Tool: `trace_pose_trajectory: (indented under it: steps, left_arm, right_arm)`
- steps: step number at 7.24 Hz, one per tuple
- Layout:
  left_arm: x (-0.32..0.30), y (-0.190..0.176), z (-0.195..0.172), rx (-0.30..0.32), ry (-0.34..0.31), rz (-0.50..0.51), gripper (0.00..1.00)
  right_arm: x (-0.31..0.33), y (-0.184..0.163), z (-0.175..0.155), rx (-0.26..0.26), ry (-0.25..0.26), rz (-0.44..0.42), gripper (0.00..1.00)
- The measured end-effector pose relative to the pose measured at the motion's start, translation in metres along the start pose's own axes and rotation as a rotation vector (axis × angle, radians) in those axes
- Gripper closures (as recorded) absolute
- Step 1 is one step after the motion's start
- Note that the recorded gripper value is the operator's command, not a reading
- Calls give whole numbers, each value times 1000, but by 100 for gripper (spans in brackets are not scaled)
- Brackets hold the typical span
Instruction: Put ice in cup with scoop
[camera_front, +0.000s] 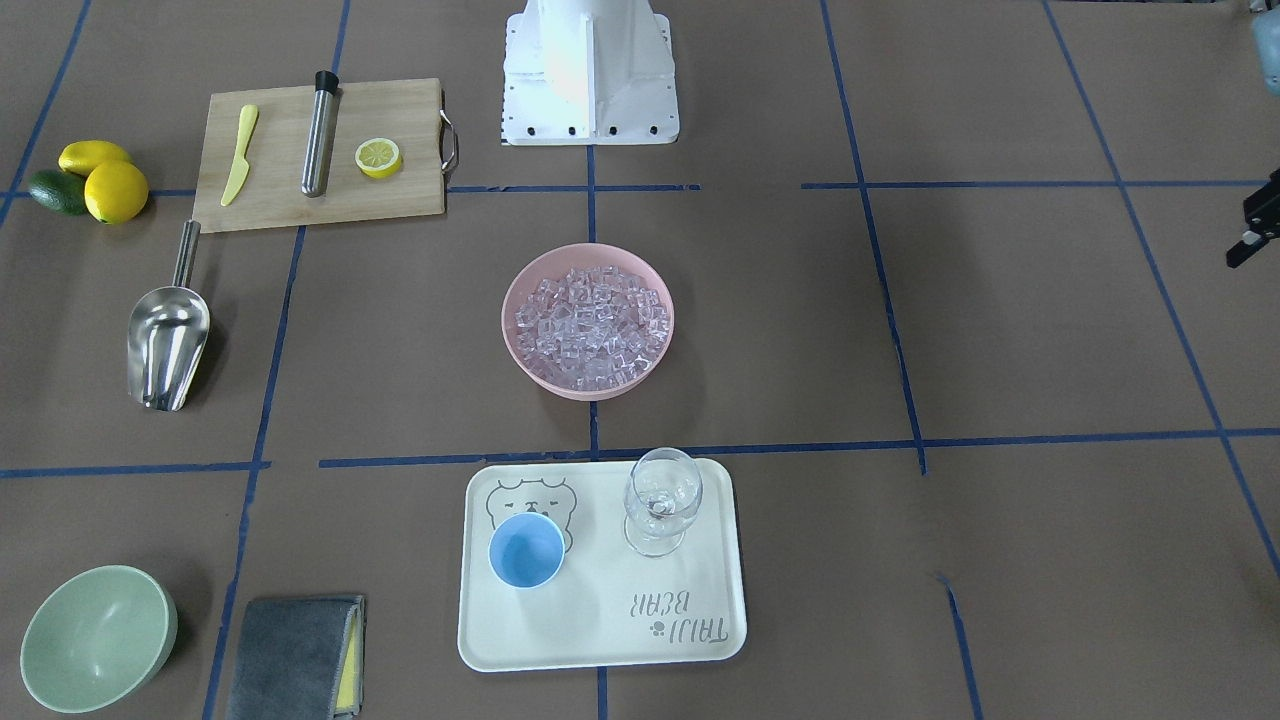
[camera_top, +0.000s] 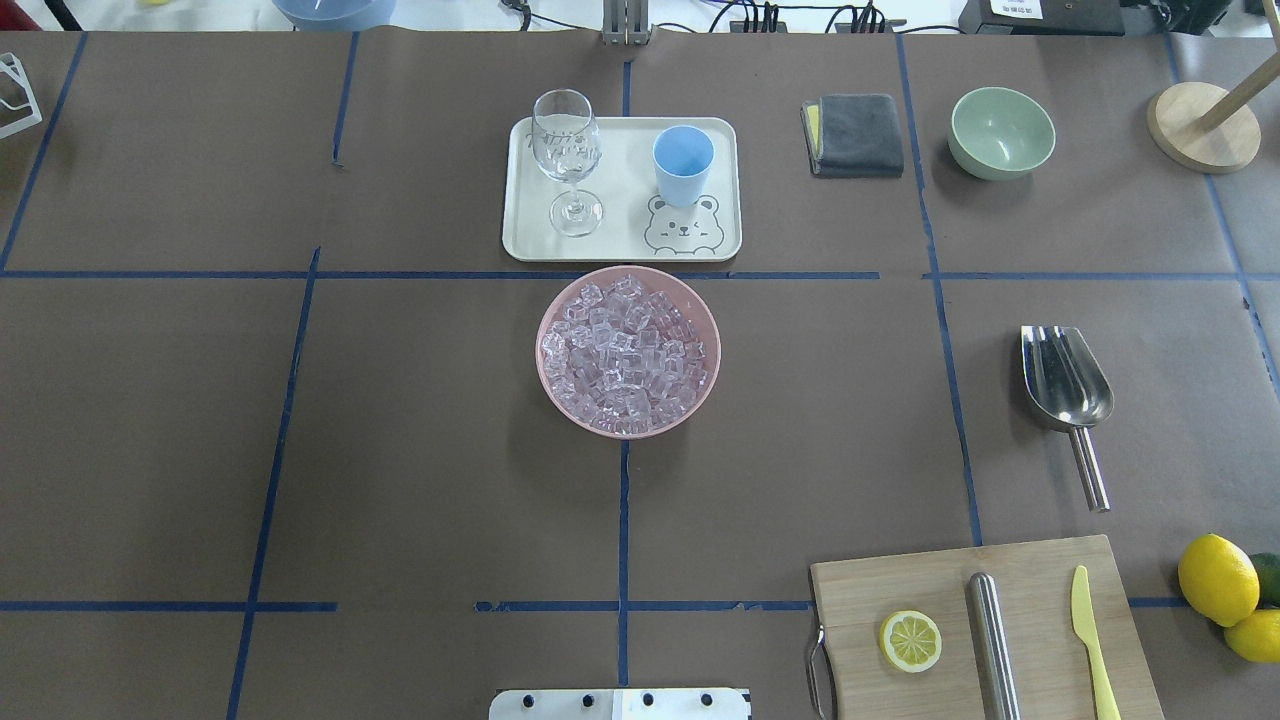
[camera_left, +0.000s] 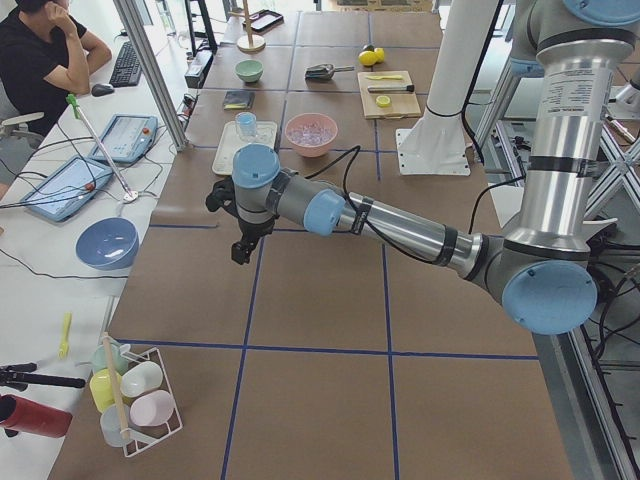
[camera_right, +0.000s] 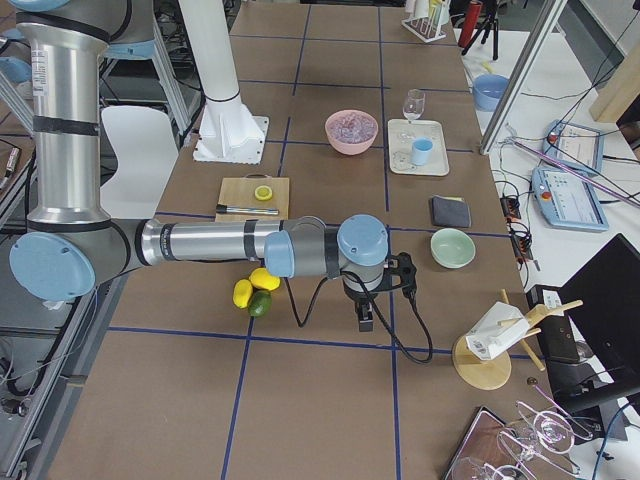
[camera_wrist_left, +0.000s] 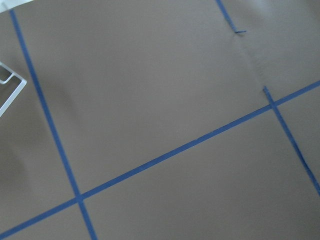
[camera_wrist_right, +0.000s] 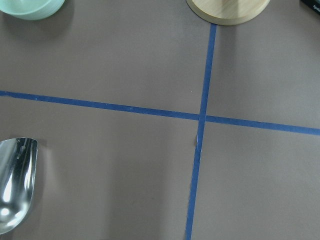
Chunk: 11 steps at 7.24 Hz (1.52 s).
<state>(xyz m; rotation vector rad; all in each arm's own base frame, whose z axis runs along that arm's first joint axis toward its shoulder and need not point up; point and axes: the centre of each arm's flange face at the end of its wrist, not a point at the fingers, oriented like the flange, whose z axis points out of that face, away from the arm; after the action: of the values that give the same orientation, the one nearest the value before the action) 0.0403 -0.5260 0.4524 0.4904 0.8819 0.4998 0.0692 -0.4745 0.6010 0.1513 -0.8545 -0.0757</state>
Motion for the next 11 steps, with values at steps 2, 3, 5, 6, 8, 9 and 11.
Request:
trace_pose_trajectory:
  steps: [2,3,5,6,8,9,11]
  left_arm:
    - [67,-37,41,35,82,208,0]
    - [100,-52,65,28,124,279,0]
    - [152,-85,94,31,155,381,0]
    - [173,-100,101,41,161,415,0]
    - [194,-118,108,53,177,438,0]
    - [200,-122,115,48,184,441,0]
    - [208,-127,120,47,193,450,0]
  right_arm:
    - [-16,-5,-5,11,-5,-23,0]
    - [-31,-8,-7,16,-9,-2,0]
    - [-88,-16,-3,4,-25,75,0]
    - [-123,-17,5,-13,-33,118,0]
    - [-204,-14,29,-5,-16,196,0]
    - [-231,-5,47,-4,-20,213,0]
    - [-247,36,88,-22,-22,152,0]
